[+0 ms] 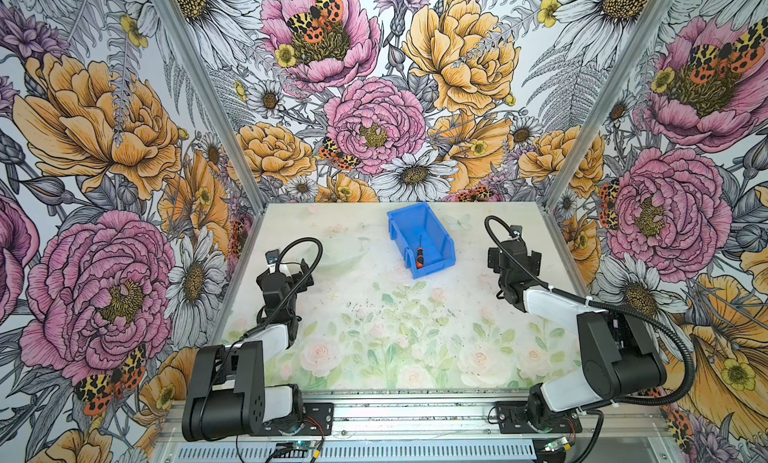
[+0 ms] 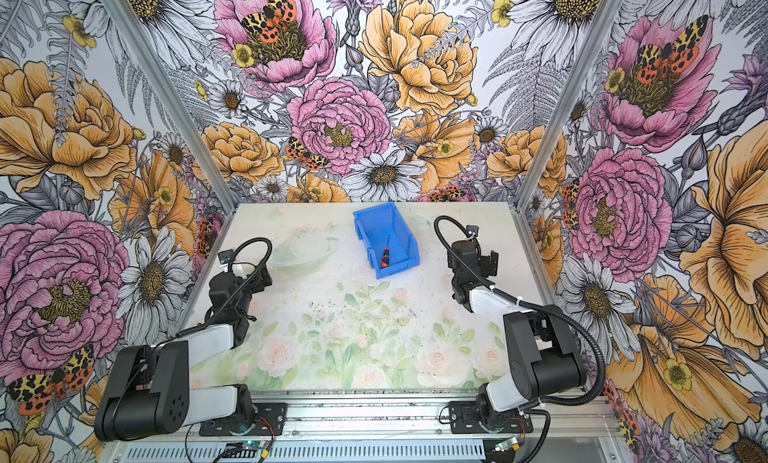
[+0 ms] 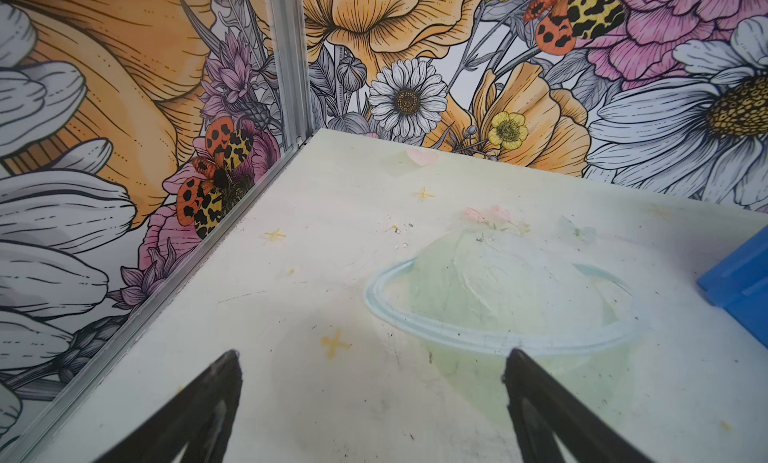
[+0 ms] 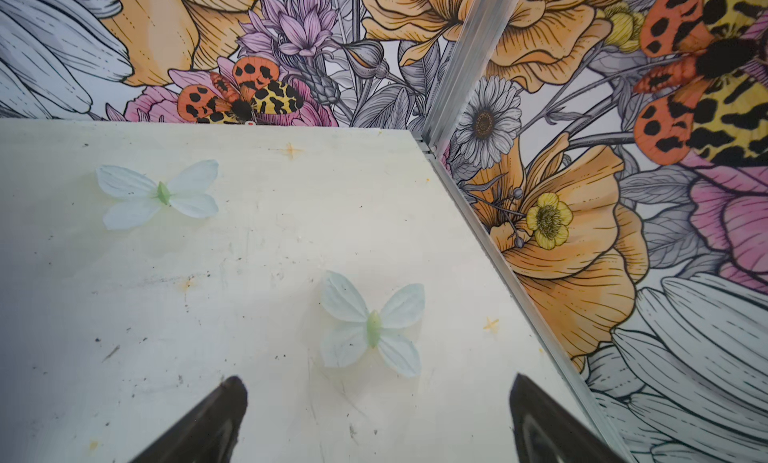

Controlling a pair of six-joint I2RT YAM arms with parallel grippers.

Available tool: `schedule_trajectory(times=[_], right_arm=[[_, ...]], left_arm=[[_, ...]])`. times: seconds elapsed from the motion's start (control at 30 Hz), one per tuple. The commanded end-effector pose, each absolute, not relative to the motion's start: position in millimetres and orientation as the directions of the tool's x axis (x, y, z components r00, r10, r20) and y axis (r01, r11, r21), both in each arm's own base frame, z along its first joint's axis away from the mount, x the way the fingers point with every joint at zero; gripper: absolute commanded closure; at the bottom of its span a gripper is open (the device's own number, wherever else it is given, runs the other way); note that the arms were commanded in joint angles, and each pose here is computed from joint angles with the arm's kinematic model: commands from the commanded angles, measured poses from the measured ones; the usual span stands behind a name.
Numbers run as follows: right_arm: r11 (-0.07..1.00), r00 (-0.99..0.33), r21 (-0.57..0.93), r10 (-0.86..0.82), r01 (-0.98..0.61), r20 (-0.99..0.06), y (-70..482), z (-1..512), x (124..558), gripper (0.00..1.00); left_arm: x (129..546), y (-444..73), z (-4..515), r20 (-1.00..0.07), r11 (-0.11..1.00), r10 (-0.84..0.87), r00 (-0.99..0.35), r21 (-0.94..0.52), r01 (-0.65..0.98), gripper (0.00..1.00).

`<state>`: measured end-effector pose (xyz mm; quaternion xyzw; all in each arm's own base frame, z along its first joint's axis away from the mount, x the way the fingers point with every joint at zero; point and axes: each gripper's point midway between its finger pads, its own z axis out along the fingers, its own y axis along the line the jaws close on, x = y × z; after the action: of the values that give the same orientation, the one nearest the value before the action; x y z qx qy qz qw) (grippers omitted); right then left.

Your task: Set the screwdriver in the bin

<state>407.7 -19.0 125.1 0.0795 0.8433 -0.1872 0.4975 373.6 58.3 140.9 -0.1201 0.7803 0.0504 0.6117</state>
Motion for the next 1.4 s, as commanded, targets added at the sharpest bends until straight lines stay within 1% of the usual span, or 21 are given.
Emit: schedule_trajectory(times=[0.0, 0.07, 0.17, 0.27, 0.33, 0.43, 0.5, 0.67, 0.73, 0.77, 0.87, 0.9, 0.93, 1.0, 1.13, 1.2, 1.37], right_arm=[[0.935, -0.423, -0.161, -0.013, 0.317, -0.906, -15, 125, 399, 0.01], [0.937, -0.412, -0.161, -0.02, 0.31, -0.911, -14, 125, 399, 0.01], [0.922, -0.422, -0.188, -0.029, 0.34, -0.906, -21, 124, 400, 0.01], [0.925, -0.433, -0.196, -0.039, 0.325, -0.901, -19, 123, 402, 0.01], [0.92, -0.429, -0.219, -0.062, 0.326, -0.901, -20, 128, 403, 0.01], [0.891, -0.408, -0.255, -0.088, 0.375, -0.909, -31, 143, 403, 0.0], [0.888, -0.398, -0.264, -0.103, 0.376, -0.912, -33, 148, 407, 0.0], [0.91, -0.402, -0.227, -0.074, 0.348, -0.912, -35, 125, 413, 0.0], [0.918, -0.381, -0.185, -0.041, 0.35, -0.924, -41, 121, 414, 0.01], [0.927, -0.392, -0.161, -0.016, 0.339, -0.92, -44, 118, 414, 0.0], [0.948, -0.362, -0.108, 0.008, 0.298, -0.932, -43, 118, 411, 0.0], [0.958, -0.355, -0.089, 0.013, 0.271, -0.935, -41, 118, 410, 0.0], [0.963, -0.349, -0.078, 0.018, 0.258, -0.937, -40, 118, 411, 0.0], [0.968, -0.343, -0.06, 0.028, 0.245, -0.939, -40, 118, 410, 0.01], [0.973, -0.318, -0.048, 0.027, 0.226, -0.948, -37, 118, 406, 0.01], [0.985, -0.295, -0.03, 0.022, 0.171, -0.955, -31, 114, 403, 0.0], [0.985, -0.284, -0.031, 0.018, 0.169, -0.959, -31, 110, 402, 0.01]], left_arm=[[380, 50, 155, -0.975, 0.976, -0.14, -0.172, -0.106, -0.191, 0.01], [383, 46, 155, -0.977, 0.98, -0.13, -0.169, -0.101, -0.172, 0.01], [388, 46, 154, -0.975, 0.981, -0.133, -0.176, -0.104, -0.165, 0.01], [395, 47, 152, -0.97, 0.98, -0.147, -0.194, -0.117, -0.16, 0.01], [395, 46, 149, -0.97, 0.979, -0.158, -0.184, -0.129, -0.159, 0.01], [396, 47, 147, -0.973, 0.976, -0.168, -0.158, -0.142, -0.166, 0.01], [398, 47, 146, -0.971, 0.976, -0.167, -0.17, -0.139, -0.17, 0.01], [399, 44, 145, -0.972, 0.979, -0.161, -0.171, -0.136, -0.15, 0.01], [398, 38, 145, -0.975, 0.985, -0.146, -0.166, -0.127, -0.12, 0.01], [399, 34, 143, -0.976, 0.988, -0.132, -0.171, -0.116, -0.104, 0.01], [407, 16, 129, -0.979, 0.997, -0.075, -0.192, -0.07, -0.035, 0.01], [407, 14, 129, -0.98, 0.997, -0.066, -0.185, -0.061, -0.037, 0.01], [407, 16, 127, -0.975, 0.997, -0.065, -0.211, -0.054, -0.057, 0.01], [407, 16, 128, -0.98, 0.997, -0.057, -0.189, -0.044, -0.07, 0.01], [407, 18, 128, -0.978, 0.996, -0.063, -0.198, -0.048, -0.08, 0.01], [406, 18, 128, -0.979, 0.995, -0.061, -0.197, -0.044, -0.087, 0.01], [406, 17, 129, -0.98, 0.995, -0.056, -0.188, -0.04, -0.089, 0.01]])
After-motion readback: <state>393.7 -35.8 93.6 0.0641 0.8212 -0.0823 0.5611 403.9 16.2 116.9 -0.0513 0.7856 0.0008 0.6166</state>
